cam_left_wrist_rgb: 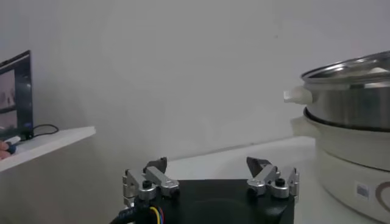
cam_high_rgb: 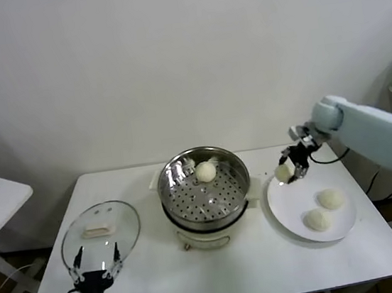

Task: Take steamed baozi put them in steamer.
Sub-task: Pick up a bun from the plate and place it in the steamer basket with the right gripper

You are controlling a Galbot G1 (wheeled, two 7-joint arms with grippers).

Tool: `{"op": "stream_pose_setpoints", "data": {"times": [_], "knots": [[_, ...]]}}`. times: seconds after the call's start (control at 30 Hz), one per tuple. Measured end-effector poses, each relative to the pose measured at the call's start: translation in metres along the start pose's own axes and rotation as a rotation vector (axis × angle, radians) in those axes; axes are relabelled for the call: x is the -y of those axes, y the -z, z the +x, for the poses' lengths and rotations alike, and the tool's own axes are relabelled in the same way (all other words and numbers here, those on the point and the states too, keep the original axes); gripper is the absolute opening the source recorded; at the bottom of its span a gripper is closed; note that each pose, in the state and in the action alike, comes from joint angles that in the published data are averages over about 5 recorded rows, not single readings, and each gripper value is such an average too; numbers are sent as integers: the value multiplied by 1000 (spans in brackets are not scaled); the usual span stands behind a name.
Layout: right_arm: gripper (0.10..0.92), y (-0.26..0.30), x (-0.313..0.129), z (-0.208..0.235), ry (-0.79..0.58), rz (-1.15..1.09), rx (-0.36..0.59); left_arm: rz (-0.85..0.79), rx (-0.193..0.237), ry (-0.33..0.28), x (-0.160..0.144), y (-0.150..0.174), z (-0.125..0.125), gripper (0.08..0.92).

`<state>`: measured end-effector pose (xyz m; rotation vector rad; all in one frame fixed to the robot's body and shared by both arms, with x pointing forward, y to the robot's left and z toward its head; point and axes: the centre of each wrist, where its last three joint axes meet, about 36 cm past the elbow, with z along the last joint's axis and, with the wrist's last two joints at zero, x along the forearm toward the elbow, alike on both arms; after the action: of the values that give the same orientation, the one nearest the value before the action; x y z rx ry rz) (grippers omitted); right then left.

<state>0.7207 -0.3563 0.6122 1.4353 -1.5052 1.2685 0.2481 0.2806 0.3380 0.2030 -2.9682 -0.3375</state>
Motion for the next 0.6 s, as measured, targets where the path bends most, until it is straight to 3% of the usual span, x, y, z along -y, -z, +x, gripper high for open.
{"op": "stream_pose_setpoints", "data": {"times": [0.27,0.6], "knots": [[679,58,27,49,-60,-36,119,2,9,-17,3,6,-2,823],[679,135,31,25,-11,-33,212,3,21,-40,16,15,-1,823]]}}
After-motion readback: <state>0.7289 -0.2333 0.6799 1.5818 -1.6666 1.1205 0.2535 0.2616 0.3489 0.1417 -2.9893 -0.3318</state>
